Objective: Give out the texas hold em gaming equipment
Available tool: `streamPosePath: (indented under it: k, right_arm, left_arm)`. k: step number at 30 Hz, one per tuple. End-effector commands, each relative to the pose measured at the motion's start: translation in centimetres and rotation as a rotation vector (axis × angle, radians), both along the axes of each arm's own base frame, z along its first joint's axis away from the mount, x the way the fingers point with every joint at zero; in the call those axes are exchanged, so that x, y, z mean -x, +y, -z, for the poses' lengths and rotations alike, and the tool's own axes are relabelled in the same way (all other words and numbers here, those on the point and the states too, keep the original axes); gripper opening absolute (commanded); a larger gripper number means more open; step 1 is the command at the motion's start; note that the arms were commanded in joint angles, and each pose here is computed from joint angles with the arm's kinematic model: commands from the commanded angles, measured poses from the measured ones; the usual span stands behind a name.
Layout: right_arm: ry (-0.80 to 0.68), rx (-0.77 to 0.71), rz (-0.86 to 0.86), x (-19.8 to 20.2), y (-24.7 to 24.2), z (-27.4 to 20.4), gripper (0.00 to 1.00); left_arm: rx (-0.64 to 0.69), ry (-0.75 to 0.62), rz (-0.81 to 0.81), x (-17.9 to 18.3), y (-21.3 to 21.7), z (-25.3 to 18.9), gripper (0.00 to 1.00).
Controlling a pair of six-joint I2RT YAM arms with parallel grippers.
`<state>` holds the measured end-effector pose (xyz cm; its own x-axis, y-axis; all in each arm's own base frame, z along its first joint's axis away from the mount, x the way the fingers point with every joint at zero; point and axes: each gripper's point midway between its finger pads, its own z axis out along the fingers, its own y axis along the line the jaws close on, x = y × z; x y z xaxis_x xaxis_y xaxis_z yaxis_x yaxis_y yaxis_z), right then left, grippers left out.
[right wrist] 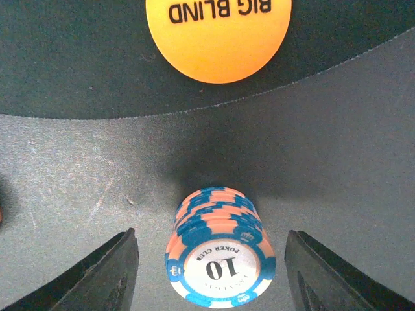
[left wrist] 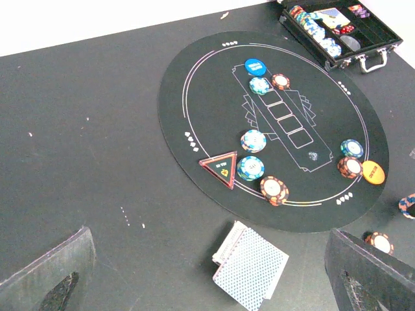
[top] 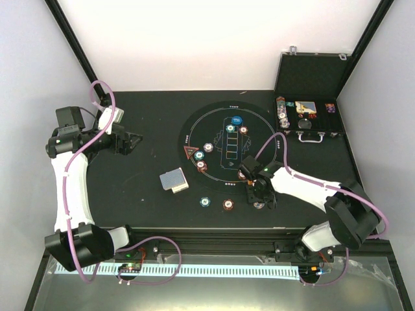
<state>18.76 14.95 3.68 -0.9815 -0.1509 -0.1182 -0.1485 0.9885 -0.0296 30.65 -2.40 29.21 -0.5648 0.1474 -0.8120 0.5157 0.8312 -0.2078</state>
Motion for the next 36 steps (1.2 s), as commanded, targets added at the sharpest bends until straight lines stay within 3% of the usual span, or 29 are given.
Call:
streamPosePath:
  k: [1,16,22,32,36]
  right_arm:
    - [-0.01,0.034,0.005,-0.1,-0.3,0.5,0.64]
    - [-0.007,0.062,0.004,0.1,-0.5,0.7,0.44]
    - [-0.003,0.076,0.007,0.1,-0.7,0.9,0.41]
    - [-0.017,0.077,0.0,-0.4,-0.3,-0.5,0.16]
    - [-0.055,0.074,0.0,-1.4,0.0,-2.3,0.13]
  left_arm:
    - [-0.001,-0.028,-0.003,0.0,0.1,-0.8,0.99]
    - [-0.009,-0.03,-0.01,-0.1,0.3,-0.8,0.99]
    - [-0.025,-0.029,-0.021,-0.1,0.5,-0.8,0.99]
    - [-0.03,-0.026,-0.023,-0.1,0.6,-0.9,0.99]
    - [-0.032,-0.028,-0.022,-0.1,0.6,-0.9,0.99]
